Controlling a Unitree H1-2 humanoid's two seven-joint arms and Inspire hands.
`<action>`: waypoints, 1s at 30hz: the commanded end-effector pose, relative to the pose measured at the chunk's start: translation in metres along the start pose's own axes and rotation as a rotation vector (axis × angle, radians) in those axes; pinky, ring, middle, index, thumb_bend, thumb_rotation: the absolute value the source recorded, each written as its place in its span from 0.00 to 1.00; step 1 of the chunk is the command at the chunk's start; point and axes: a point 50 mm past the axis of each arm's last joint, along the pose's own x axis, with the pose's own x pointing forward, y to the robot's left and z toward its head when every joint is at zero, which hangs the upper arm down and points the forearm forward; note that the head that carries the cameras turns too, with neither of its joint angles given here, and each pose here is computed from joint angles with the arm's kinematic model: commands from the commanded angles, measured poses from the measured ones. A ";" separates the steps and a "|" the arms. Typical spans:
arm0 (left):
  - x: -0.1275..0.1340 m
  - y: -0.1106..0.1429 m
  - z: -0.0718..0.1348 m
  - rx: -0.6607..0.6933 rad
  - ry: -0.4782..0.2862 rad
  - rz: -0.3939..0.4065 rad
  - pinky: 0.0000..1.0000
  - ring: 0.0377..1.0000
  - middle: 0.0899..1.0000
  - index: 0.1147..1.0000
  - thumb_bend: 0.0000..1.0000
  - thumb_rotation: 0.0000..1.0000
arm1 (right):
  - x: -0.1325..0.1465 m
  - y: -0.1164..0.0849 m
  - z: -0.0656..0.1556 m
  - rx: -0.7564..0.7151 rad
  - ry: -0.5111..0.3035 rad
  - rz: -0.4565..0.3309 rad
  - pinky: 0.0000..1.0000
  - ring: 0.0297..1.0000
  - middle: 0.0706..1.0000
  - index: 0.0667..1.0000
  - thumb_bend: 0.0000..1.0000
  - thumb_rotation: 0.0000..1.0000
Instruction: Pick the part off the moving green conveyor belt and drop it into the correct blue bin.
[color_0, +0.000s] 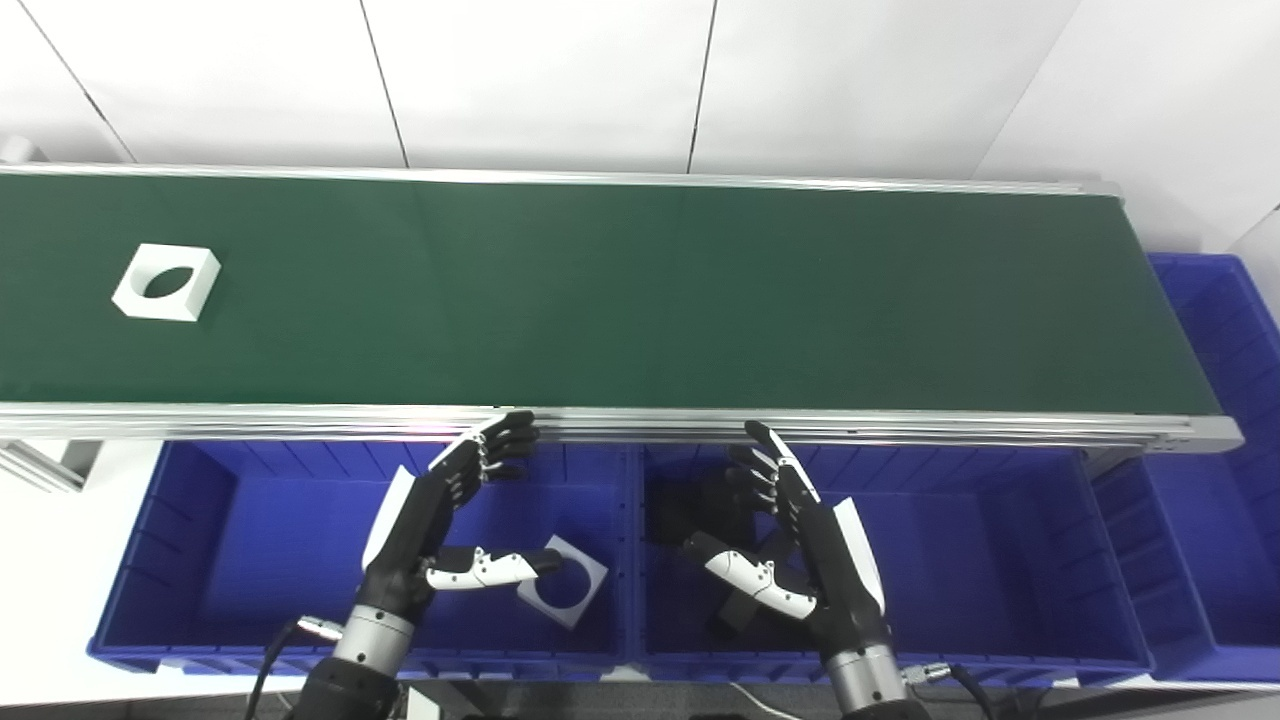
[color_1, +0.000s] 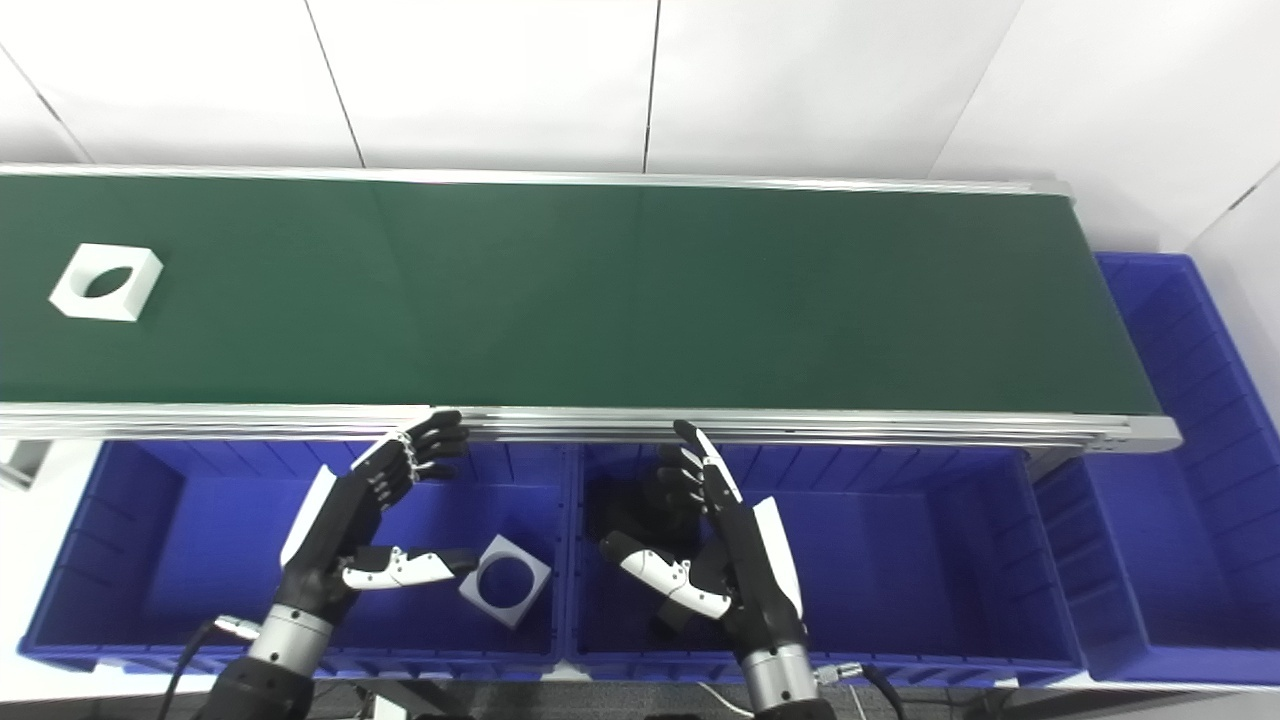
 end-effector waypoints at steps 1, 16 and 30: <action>0.006 0.003 0.006 0.020 -0.049 0.010 0.70 0.75 0.77 0.78 0.86 0.30 | 0.002 -0.003 0.008 0.003 -0.095 -0.022 0.73 0.80 0.84 0.94 0.62 0.43; 0.007 -0.003 0.012 0.038 -0.073 0.035 0.63 0.69 0.72 0.73 0.92 0.27 | -0.001 -0.009 -0.007 0.013 -0.132 -0.020 0.74 0.82 0.85 0.95 0.64 0.43; 0.021 0.033 0.057 0.055 -0.246 0.088 0.62 0.68 0.72 0.73 0.96 0.32 | 0.005 -0.004 -0.014 0.054 -0.167 -0.037 0.72 0.80 0.83 0.95 0.63 0.42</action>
